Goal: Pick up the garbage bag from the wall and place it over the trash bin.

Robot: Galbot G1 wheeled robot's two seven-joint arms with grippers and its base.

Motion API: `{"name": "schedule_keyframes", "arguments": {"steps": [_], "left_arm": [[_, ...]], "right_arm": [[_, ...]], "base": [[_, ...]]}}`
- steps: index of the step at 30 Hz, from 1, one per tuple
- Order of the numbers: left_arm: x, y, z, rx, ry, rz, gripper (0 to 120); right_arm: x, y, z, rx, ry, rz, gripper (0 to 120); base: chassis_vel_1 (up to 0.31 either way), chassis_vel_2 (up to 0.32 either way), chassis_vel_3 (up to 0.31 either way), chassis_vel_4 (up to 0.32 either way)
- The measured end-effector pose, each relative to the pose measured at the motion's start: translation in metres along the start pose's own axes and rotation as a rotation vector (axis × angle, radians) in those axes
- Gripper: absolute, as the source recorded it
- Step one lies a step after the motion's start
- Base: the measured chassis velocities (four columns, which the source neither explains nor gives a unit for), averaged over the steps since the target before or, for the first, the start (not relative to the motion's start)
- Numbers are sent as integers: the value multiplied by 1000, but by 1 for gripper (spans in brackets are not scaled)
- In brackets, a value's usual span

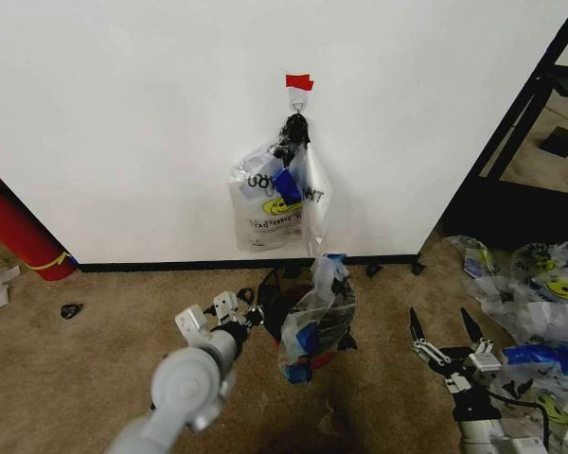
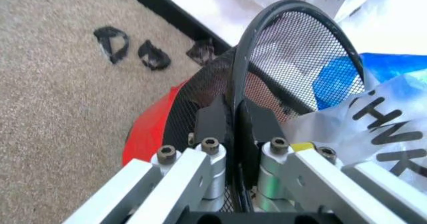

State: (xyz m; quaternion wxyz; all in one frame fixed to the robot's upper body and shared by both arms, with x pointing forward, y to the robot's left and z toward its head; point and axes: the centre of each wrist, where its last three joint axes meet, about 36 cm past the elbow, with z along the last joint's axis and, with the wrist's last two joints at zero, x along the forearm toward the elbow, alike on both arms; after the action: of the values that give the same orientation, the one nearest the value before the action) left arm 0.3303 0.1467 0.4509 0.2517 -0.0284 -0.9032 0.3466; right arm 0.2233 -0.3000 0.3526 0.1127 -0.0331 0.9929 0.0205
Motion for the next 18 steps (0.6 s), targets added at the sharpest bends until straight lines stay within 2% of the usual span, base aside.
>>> {"name": "schedule_keyframes", "arguments": {"steps": [4,9,18], "left_arm": [[5,1,16,-8,-57,-37,1],[6,6,27,4,-95,-92,1],[2,3,35,60,-82,-143,1]], "right_arm": [[4,0,3,8,10,1,100],[5,1,5,10,15,3,100],[5,3,7,16,21,-1,100]], "base": [[0,0,0,0],[0,0,0,0],[0,0,0,0]]}}
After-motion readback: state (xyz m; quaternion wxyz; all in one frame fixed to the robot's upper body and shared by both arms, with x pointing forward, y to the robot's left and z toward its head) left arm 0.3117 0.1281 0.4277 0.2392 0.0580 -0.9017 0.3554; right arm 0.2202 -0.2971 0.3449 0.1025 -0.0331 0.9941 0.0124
